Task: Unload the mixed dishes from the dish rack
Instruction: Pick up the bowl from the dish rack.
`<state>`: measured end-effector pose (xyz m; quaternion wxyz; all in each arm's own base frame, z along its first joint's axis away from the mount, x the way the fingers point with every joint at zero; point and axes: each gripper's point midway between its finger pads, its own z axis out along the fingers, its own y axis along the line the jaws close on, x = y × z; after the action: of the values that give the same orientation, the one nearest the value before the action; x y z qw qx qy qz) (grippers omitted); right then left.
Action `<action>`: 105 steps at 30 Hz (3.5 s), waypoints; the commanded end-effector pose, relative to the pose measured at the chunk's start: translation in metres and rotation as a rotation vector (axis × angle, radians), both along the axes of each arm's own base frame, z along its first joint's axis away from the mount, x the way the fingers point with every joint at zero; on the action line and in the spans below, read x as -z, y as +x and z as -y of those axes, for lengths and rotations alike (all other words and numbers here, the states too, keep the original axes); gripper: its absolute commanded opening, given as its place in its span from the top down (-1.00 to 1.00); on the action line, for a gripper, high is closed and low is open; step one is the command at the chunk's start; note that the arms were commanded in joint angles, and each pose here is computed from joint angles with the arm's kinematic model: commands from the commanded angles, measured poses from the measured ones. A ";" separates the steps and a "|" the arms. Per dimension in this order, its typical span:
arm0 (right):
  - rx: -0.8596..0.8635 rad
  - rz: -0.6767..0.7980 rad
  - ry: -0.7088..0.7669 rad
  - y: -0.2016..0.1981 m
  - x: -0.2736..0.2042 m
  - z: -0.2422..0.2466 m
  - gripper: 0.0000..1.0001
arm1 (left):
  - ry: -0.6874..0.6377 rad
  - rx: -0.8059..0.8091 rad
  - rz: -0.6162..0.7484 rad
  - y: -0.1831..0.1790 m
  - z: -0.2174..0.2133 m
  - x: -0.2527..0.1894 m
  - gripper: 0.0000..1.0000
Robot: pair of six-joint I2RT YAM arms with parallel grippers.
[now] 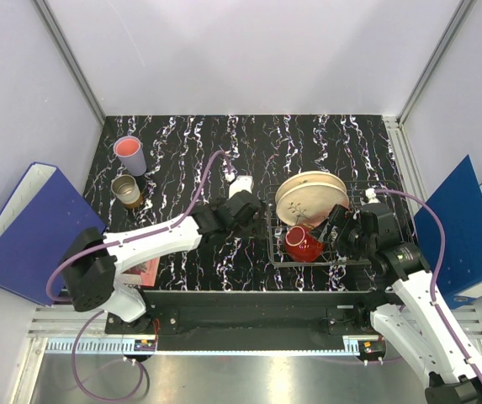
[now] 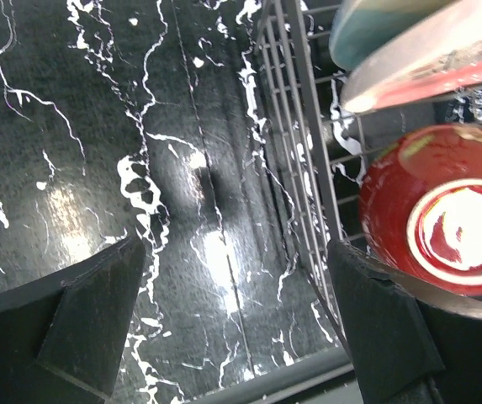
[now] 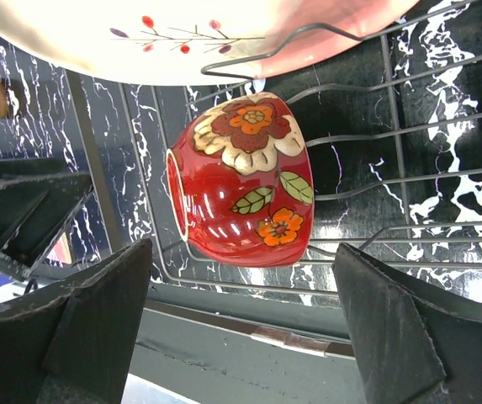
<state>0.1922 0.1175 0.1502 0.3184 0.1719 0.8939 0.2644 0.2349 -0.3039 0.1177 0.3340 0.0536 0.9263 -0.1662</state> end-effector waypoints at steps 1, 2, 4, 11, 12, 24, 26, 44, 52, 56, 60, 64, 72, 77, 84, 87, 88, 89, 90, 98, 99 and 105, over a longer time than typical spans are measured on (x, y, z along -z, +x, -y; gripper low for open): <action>0.021 0.027 0.004 0.007 -0.003 0.000 -0.90 | -0.114 0.003 0.069 0.018 0.030 -0.032 -0.84; 0.020 0.028 0.003 0.006 -0.003 0.000 -0.90 | -0.120 -0.011 0.078 0.020 0.029 -0.035 -0.84; 0.017 0.029 0.003 0.006 -0.004 0.000 -0.90 | -0.131 -0.024 0.098 0.021 0.026 -0.043 -0.84; 0.012 0.031 0.005 0.006 -0.004 0.000 -0.91 | -0.144 -0.051 0.150 0.027 0.021 -0.066 -0.83; 0.011 0.033 0.004 0.006 -0.004 0.000 -0.91 | -0.162 -0.054 0.163 0.027 0.020 -0.075 -0.83; 0.008 0.029 0.009 0.005 -0.004 -0.001 -0.90 | -0.130 -0.033 0.145 0.036 0.034 -0.057 -0.65; 0.009 0.029 0.010 0.005 -0.005 -0.001 -0.90 | -0.116 -0.039 0.118 0.038 0.037 -0.044 -0.55; 0.001 -0.035 -0.018 0.006 0.010 -0.002 -0.83 | -0.101 -0.055 0.015 0.051 0.042 0.003 0.91; -0.006 -0.049 -0.018 0.012 0.019 -0.005 -0.82 | -0.098 -0.044 -0.004 0.049 0.045 0.010 1.00; -0.003 -0.018 0.001 0.018 0.014 -0.008 -0.81 | -0.093 -0.042 -0.015 0.047 0.044 0.014 1.00; 0.001 0.027 0.013 0.025 -0.001 -0.009 -0.80 | -0.096 -0.041 -0.025 0.045 0.044 0.016 1.00; -0.011 0.028 0.010 0.029 -0.003 -0.012 -0.79 | -0.099 -0.043 -0.031 0.044 0.044 0.017 1.00; -0.025 0.002 0.039 0.038 0.017 -0.021 -0.78 | -0.104 -0.035 -0.045 0.041 0.046 0.020 1.00; -0.039 -0.023 0.048 0.041 0.028 -0.026 -0.77 | -0.101 -0.034 -0.051 0.041 0.046 0.022 1.00; -0.019 -0.069 -0.018 0.034 0.041 -0.014 -0.76 | -0.108 -0.030 -0.052 0.040 0.047 0.021 1.00; -0.018 -0.097 -0.058 0.028 0.049 -0.008 -0.76 | -0.108 -0.030 -0.055 0.039 0.046 0.021 1.00; -0.019 -0.106 -0.064 0.026 0.051 -0.007 -0.77 | -0.107 -0.029 -0.056 0.039 0.046 0.022 1.00; -0.023 -0.116 -0.066 0.024 0.054 -0.007 -0.76 | -0.105 -0.026 -0.057 0.038 0.046 0.023 1.00; -0.028 -0.118 -0.064 0.023 0.055 -0.008 -0.76 | -0.105 -0.029 -0.058 0.038 0.045 0.023 1.00; -0.108 -0.067 0.064 0.025 0.045 -0.032 -0.68 | -0.103 -0.028 -0.065 0.036 0.045 0.025 1.00; -0.121 -0.053 0.079 0.025 0.042 -0.035 -0.66 | -0.104 -0.028 -0.064 0.036 0.045 0.024 1.00; -0.186 0.012 0.164 0.024 0.022 -0.049 -0.36 | -0.100 -0.026 -0.070 0.036 0.045 0.027 1.00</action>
<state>0.2306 0.1403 0.1140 0.3090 0.1473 0.8935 0.2906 0.2820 -0.3521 0.1227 0.3412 0.0022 0.9117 -0.2288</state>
